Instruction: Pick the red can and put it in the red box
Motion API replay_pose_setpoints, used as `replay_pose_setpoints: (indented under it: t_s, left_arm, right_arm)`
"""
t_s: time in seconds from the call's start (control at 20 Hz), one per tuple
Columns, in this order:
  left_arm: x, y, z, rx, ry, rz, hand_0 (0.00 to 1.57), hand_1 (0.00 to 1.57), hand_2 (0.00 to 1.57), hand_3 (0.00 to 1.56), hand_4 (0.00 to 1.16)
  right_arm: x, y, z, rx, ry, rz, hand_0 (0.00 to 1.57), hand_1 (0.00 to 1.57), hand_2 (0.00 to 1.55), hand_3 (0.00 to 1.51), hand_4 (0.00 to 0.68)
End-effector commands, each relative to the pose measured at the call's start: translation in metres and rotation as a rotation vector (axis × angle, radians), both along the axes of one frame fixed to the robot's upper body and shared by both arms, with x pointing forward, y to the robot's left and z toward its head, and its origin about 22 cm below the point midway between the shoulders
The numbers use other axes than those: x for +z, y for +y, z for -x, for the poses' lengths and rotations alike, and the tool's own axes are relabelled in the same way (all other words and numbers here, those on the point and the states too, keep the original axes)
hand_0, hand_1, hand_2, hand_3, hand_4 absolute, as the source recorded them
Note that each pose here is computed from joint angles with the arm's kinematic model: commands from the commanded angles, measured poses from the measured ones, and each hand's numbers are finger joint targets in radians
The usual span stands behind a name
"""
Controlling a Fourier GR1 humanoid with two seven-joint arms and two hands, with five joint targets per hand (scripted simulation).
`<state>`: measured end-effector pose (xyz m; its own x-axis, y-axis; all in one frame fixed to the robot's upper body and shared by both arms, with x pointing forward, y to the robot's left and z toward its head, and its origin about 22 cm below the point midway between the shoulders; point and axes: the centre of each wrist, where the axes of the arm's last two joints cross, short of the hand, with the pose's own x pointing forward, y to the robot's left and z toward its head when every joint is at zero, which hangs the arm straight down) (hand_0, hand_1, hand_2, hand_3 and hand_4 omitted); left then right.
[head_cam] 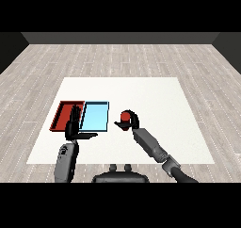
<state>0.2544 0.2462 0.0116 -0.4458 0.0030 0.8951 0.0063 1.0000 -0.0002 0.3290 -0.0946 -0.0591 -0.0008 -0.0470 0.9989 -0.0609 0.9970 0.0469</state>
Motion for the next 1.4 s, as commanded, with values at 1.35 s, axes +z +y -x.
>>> replay_pose_setpoints:
  t_s: [1.35]
  left_arm:
    - [0.02, -0.045, -0.0015, -0.143, 0.013, 0.001, 0.0, 0.0, 0.0, 0.0, 0.0]
  right_arm:
    - [0.111, -0.048, 0.025, -0.092, -0.319, 0.044, 1.52, 1.52, 1.45, 1.4, 0.6]
